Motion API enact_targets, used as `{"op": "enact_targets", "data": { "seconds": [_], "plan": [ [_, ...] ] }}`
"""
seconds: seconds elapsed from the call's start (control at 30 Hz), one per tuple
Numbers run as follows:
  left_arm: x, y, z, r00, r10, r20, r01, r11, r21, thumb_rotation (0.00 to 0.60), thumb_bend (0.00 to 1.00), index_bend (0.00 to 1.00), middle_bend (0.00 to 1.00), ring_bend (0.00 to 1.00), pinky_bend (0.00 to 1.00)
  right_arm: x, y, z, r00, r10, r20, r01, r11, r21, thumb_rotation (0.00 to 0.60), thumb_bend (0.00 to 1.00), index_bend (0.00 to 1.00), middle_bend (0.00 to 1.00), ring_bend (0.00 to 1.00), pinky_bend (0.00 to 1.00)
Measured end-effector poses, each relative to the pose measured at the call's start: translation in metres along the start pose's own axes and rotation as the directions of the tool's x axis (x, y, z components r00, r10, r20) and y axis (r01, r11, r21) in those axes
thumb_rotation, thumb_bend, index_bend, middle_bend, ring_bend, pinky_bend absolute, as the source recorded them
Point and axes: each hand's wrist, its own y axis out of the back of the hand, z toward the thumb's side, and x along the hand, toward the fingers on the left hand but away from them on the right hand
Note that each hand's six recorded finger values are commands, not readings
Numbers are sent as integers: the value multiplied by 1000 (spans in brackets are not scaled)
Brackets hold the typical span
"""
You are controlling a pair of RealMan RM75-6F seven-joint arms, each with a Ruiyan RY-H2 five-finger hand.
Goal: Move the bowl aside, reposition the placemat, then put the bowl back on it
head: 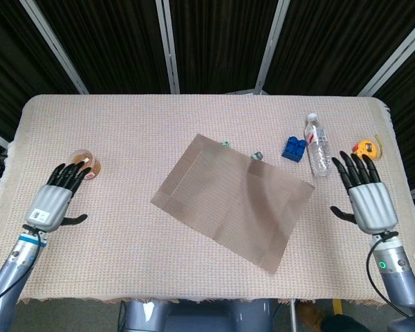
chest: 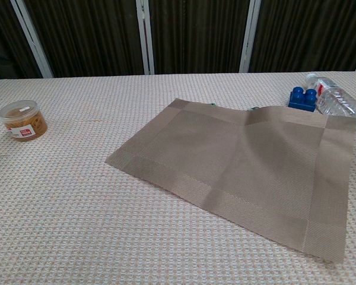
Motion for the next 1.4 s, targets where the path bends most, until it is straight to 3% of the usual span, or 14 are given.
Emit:
{"op": "enact_targets", "data": {
  "seconds": [0.23, 0.43, 0.93, 1.4],
  "plan": [
    [51, -29, 47, 987, -41, 156, 35, 999, 37, 600, 203, 254, 0, 0, 0, 33, -1, -3, 992, 35, 119, -16, 988, -152, 600, 0, 0, 0, 0, 0],
    [83, -46, 79, 976, -53, 211, 38, 997, 72, 600, 240, 303, 0, 0, 0, 51, -6, -2, 988, 55, 145, -32, 987, -155, 600, 0, 0, 0, 0, 0],
    [111, -105, 113, 967, -128, 219, 117, 991, 62, 600, 239, 344, 0, 0, 0, 51, -6, -2, 988, 50, 144, -25, 985, -169, 600, 0, 0, 0, 0, 0],
    [122, -113, 109, 971, -121, 207, 101, 989, 106, 600, 227, 355, 0, 0, 0, 51, -6, -4, 988, 44, 148, -20, 987, -157, 600, 0, 0, 0, 0, 0]
  ]
}}
